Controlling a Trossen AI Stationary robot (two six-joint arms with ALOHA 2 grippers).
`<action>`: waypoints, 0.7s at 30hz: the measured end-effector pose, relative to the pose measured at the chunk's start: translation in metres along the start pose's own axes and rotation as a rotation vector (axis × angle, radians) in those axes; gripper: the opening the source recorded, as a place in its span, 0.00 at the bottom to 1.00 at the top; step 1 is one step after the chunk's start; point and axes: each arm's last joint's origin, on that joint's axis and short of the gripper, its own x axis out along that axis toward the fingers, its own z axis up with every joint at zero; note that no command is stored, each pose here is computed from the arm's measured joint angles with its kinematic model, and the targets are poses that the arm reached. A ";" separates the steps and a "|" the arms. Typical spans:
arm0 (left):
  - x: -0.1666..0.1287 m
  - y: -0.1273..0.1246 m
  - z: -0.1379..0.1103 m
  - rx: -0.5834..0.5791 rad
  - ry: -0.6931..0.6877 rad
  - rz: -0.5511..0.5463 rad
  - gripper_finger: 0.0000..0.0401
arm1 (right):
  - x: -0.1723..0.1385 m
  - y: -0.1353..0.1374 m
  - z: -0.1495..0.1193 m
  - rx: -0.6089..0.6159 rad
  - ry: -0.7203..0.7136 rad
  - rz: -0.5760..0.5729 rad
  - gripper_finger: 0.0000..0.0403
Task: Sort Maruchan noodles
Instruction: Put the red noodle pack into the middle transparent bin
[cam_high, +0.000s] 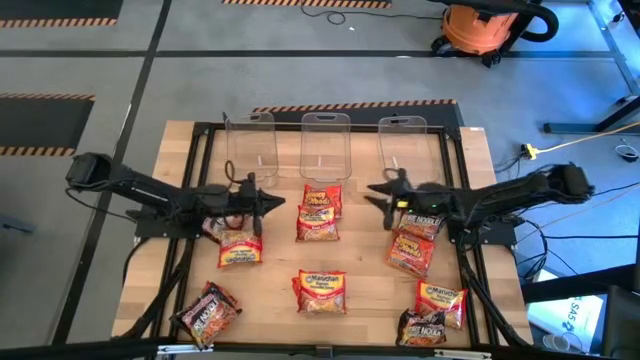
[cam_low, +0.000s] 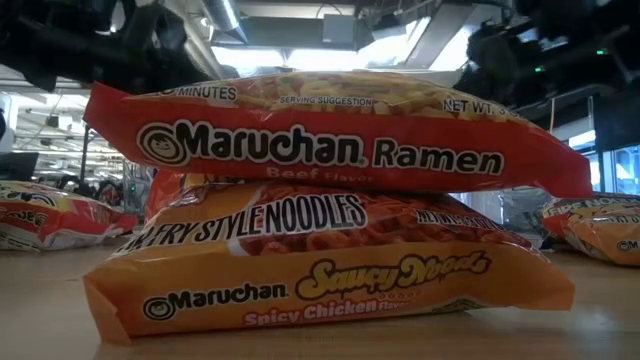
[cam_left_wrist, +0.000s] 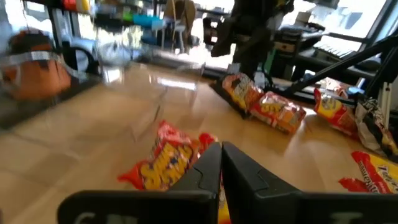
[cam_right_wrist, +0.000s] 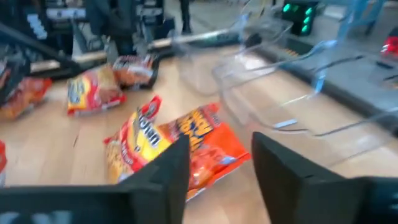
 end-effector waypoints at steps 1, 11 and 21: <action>0.002 0.000 -0.003 -0.016 0.016 0.004 0.03 | 0.006 0.002 0.000 -0.006 0.020 0.011 0.44; 0.012 -0.001 -0.024 -0.114 0.158 -0.040 0.14 | 0.079 0.030 0.005 -0.121 0.159 0.160 0.61; 0.016 -0.001 -0.034 -0.129 0.218 -0.061 0.26 | 0.149 0.044 0.010 -0.152 0.359 0.235 0.60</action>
